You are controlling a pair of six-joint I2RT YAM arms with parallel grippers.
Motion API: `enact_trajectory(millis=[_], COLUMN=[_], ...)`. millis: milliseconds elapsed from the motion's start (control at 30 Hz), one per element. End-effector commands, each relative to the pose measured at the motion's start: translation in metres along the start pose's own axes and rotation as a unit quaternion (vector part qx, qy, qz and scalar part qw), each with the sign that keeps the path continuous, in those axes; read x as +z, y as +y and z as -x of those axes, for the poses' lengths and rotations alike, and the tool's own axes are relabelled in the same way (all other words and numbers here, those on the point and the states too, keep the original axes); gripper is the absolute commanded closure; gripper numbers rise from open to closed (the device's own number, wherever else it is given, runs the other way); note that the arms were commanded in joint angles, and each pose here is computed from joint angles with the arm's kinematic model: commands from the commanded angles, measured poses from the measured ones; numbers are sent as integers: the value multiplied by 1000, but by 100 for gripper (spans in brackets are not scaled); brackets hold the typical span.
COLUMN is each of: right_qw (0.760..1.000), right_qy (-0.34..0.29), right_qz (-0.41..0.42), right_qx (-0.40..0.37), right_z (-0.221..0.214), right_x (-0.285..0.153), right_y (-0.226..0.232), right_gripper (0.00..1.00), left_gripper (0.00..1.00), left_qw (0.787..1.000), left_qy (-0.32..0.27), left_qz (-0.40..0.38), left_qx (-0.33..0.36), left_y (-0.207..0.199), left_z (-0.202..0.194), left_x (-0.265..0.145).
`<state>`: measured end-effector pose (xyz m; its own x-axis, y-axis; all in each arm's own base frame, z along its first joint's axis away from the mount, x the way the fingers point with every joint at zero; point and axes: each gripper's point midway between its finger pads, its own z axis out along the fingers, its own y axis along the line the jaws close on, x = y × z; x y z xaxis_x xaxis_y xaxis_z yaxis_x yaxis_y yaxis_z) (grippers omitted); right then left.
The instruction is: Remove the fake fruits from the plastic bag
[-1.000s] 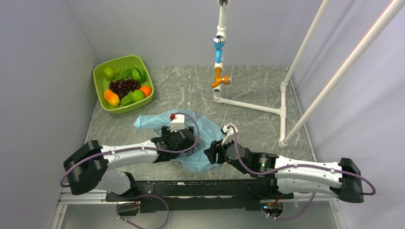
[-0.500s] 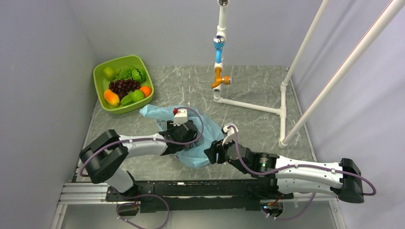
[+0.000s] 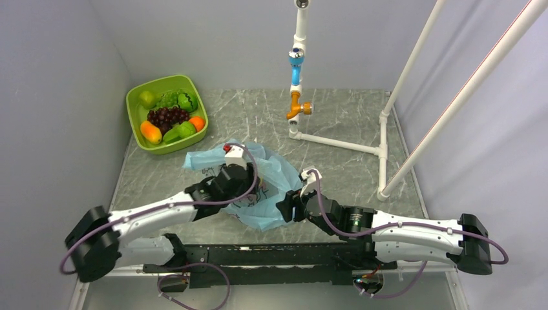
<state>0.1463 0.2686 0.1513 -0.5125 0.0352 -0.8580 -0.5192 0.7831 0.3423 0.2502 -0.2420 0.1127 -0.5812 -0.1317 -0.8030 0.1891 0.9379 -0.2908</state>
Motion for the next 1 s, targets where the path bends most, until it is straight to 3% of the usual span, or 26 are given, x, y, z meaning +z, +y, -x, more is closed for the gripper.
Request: enact_trajectory(millis=[0, 233, 500, 767, 967], right_qw=[1000, 1000, 1000, 1000, 1000], right_qy=[-20, -9, -14, -16, -13], right_qz=[7, 5, 0, -3, -1], right_qx=[14, 12, 17, 20, 15], right_z=[14, 9, 14, 16, 17], right_x=[3, 8, 7, 6, 7], right_y=[9, 11, 10, 10, 12], right_gripper=[41, 41, 41, 41, 41], left_gripper=[55, 54, 55, 58, 56], left_qw=[991, 967, 942, 947, 971], left_qy=[53, 97, 84, 27, -57], left_qz=[-123, -237, -324, -312, -196], left_qx=[-19, -17, 5, 76, 127], left_y=[-30, -50, -59, -50, -26], left_z=[-15, -22, -1, 55, 129], left_x=[-38, -92, -154, -199, -203])
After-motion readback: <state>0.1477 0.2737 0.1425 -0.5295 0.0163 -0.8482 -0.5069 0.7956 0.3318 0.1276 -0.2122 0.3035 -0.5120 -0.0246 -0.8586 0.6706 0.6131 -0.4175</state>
